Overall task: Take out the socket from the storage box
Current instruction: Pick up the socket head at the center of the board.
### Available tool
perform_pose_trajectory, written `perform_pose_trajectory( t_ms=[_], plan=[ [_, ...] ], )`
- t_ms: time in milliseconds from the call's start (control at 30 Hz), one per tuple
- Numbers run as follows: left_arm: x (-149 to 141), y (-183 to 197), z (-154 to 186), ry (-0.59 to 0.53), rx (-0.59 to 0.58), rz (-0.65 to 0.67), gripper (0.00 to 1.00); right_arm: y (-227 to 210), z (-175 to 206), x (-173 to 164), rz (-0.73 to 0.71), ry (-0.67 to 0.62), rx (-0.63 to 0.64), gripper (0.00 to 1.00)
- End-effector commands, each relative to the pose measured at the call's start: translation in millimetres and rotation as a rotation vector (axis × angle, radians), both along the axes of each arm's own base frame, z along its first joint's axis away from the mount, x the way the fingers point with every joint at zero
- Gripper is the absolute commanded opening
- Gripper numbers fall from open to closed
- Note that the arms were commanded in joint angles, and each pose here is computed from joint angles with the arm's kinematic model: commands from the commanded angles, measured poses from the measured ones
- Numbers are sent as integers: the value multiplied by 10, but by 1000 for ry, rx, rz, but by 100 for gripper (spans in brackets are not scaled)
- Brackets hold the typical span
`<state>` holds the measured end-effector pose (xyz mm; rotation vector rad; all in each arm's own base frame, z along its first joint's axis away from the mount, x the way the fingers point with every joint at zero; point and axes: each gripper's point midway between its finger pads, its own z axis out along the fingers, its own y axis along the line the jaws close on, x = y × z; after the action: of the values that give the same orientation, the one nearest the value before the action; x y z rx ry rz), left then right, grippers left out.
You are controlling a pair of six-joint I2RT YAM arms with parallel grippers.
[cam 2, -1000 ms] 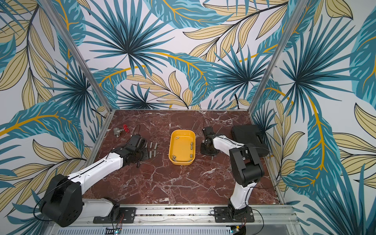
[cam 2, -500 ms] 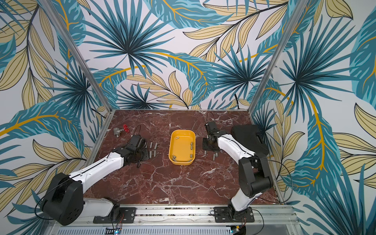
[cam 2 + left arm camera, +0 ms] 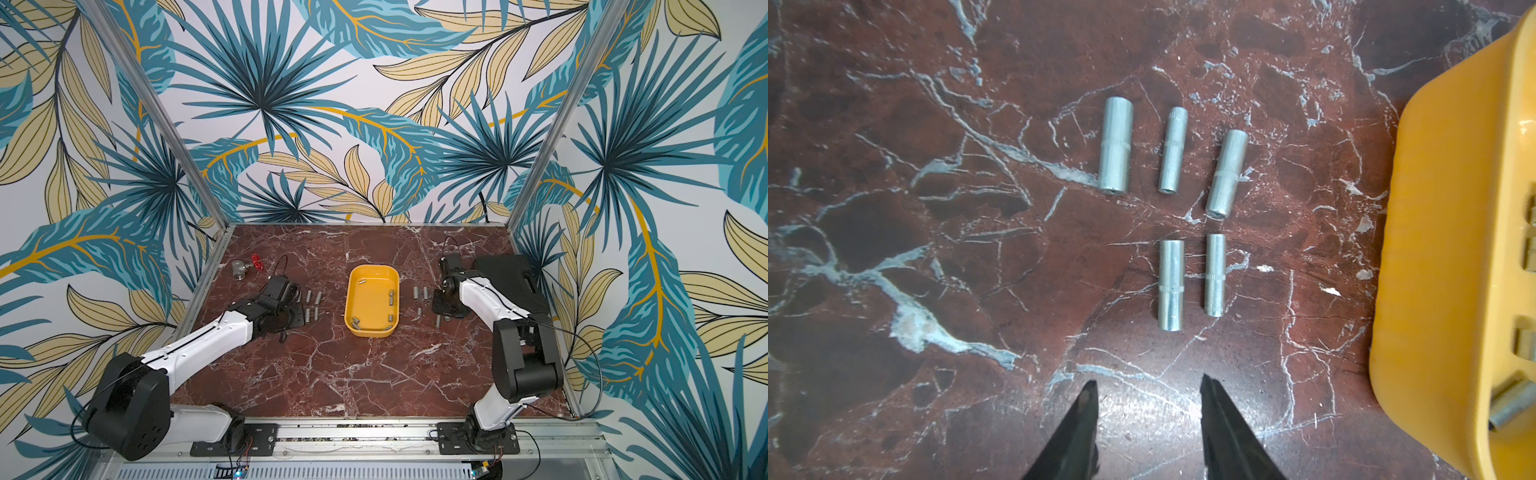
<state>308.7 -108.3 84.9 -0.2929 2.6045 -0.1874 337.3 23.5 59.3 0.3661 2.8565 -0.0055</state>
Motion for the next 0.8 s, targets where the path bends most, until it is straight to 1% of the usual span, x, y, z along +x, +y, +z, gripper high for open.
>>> perform_pose_trajectory(
  t_ms=[0, 233, 333, 767],
  plan=[
    [-16, 3, -71, 13, -2, -5, 44, -128, -147, -84, -12, 46, 13, 46],
    [-25, 0, -86, 17, -6, -3, 44, -184, -309, 14, -17, 73, 32, 46],
    [-41, 4, -93, 18, -6, -3, 44, -184, -363, 56, -17, 82, 37, 44],
    [-82, 23, -113, 19, -8, 3, 44, -248, -439, 102, -13, 103, 6, 27]
  ],
)
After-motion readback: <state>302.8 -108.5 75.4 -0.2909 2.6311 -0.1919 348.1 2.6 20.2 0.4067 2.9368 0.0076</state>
